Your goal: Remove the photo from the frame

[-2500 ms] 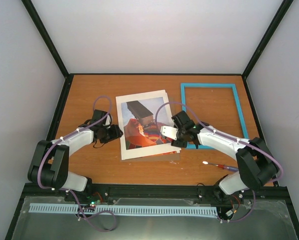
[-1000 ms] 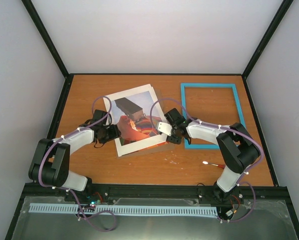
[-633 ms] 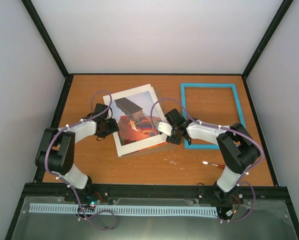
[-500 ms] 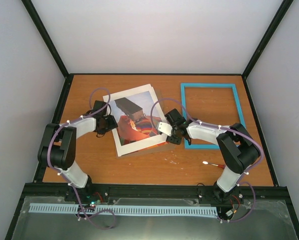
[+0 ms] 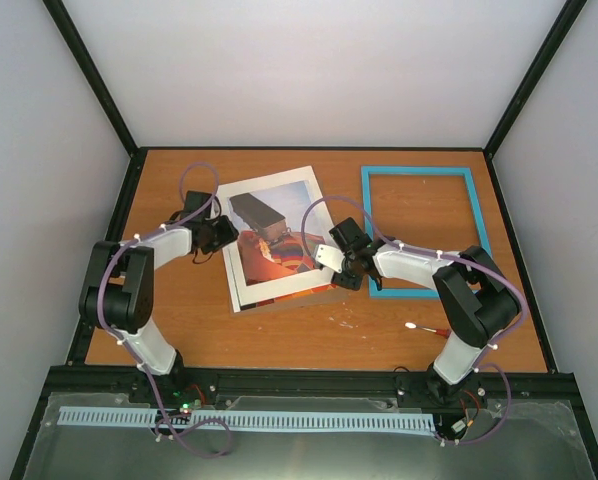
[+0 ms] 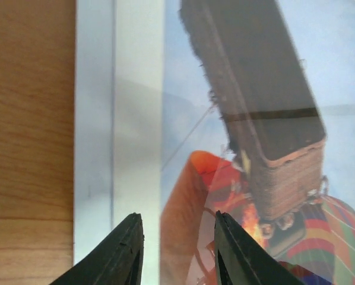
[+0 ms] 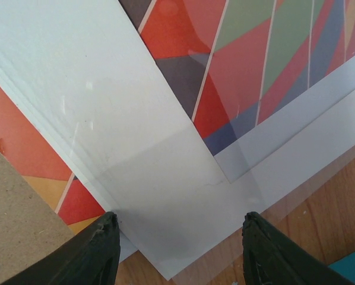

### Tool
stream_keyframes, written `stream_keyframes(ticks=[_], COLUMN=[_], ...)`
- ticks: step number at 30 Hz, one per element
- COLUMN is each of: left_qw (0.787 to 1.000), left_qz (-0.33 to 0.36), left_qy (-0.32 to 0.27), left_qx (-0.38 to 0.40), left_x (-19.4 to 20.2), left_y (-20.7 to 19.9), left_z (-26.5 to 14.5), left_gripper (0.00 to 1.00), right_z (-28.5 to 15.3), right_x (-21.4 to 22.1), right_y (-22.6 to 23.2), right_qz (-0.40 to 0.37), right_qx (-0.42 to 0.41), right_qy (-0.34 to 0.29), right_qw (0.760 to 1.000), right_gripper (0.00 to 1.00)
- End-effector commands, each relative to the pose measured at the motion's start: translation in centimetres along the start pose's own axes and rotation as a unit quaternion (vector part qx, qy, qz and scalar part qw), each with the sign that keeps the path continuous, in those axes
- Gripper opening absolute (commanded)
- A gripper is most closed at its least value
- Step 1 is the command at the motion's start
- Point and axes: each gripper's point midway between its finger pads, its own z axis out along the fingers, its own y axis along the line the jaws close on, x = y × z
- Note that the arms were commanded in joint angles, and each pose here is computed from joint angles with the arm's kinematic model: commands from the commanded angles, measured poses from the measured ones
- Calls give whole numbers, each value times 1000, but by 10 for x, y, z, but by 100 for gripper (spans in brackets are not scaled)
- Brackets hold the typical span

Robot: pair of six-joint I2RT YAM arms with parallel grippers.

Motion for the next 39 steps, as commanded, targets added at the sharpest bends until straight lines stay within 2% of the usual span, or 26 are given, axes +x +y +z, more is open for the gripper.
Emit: stream_keyframes(ticks=[1,5,7,11,14,19,31,39], left_qw=[996,995,998,998,998,998,1000,998], left_qz=[15,20,6,-13,-23,-27,-18,-9], left_qy=[-55,-40,-37,-43,-28,-20,0,-41], left_qx=[74,90,55,-39,-56,-56,8,43], left_x=[-33,-32,-31,-30,-25,-22,-18,-31], left_y=[-40,-47,-35,5,21,26,5,-13], left_z=[-25,-22,-19,-15,-7,3,14,-7], left_gripper=[34,33,34,51,55,55,45,43], right_z=[11,11,10,8,9,7,6,-3], right_x=[16,16,16,16,18,17,19,19], right_y=[25,25,25,25,28,29,36,29], right_qz=[1,3,4,5,7,8,10,2], right_qx=[-44,-46,-44,-44,-51,-55,-71,-60], right_qy=[24,26,27,24,29,28,29,35], right_qw=[999,999,999,999,998,998,997,998], right_gripper=[55,55,55,55,55,55,55,55])
